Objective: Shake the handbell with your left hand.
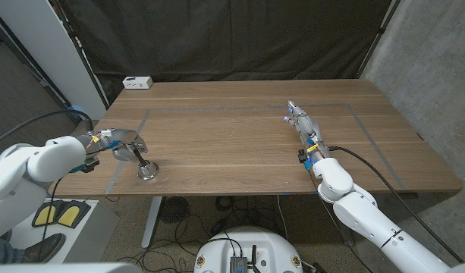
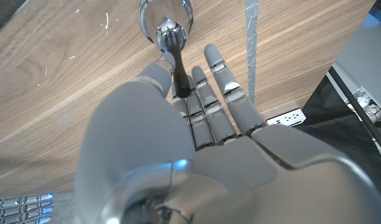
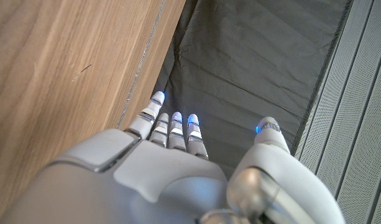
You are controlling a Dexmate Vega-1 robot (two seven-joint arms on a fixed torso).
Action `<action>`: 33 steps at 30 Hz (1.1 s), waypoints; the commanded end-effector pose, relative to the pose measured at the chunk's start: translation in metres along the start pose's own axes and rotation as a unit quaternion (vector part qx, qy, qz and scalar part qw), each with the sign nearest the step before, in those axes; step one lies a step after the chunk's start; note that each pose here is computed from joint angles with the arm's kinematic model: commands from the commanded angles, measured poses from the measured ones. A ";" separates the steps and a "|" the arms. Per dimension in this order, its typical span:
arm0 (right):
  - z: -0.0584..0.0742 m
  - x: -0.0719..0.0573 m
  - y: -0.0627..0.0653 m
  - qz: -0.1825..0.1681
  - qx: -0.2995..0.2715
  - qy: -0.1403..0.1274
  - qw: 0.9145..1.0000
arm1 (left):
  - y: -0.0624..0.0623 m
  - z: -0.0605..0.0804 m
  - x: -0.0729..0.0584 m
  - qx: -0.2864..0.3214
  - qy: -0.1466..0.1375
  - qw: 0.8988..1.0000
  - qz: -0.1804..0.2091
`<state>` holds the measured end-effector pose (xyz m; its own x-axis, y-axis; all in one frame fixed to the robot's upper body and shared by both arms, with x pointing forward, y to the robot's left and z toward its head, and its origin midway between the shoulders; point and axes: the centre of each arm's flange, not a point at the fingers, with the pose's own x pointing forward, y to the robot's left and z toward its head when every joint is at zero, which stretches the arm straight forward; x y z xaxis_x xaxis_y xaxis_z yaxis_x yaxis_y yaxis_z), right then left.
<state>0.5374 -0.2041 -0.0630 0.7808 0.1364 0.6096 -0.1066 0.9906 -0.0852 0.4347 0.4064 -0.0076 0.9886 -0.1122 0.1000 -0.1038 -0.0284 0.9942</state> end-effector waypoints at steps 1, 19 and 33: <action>-0.005 0.000 -0.001 -0.003 0.006 0.004 1.000 | -0.004 -0.002 0.004 -0.018 0.006 1.000 0.013; -0.008 0.001 -0.003 -0.003 0.010 0.007 1.000 | -0.010 -0.001 0.009 -0.037 0.013 0.999 0.006; -0.009 -0.002 -0.006 -0.003 0.006 0.012 1.000 | -0.013 0.002 0.009 -0.058 0.021 0.998 0.014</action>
<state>0.5433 -0.2070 -0.0689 0.7914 0.1321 0.5968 -0.1145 0.9911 -0.0676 0.4439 0.4057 -0.0174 0.9895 -0.0777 0.1220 -0.1172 0.0633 0.9911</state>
